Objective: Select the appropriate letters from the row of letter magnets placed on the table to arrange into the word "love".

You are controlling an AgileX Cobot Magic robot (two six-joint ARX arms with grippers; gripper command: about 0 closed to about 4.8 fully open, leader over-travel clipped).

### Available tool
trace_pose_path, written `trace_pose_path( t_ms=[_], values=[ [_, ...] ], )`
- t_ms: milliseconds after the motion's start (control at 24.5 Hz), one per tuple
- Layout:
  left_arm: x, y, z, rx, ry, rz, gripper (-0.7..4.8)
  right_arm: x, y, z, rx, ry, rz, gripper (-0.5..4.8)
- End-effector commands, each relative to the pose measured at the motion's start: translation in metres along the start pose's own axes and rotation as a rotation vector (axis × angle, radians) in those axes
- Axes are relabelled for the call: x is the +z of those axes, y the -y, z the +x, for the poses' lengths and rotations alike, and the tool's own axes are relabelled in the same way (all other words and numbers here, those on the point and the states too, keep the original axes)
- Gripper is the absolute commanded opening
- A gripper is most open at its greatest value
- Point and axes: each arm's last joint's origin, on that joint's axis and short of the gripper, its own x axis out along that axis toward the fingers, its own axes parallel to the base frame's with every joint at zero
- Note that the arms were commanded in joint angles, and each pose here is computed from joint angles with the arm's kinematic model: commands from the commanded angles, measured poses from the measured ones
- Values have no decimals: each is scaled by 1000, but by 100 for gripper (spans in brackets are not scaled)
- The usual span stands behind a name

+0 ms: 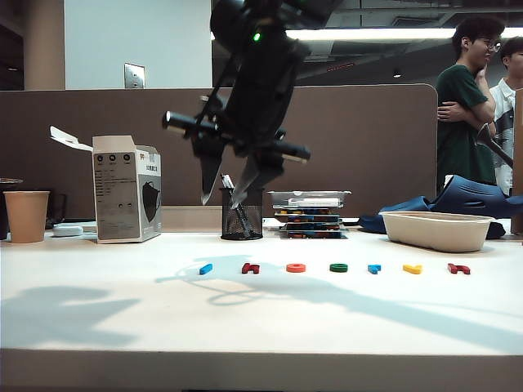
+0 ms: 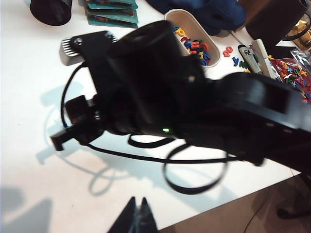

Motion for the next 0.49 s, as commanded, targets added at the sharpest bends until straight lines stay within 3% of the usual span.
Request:
trace_pose_path(
  t_ms=[41,489],
  values=[
    [1,1,-2,-6,13,3,-5,0,-7,8,1,-18,15,180],
    [1,1,-2,-6,14,3,-5,-18,-9,47,-42,-86,38,171]
  ],
)
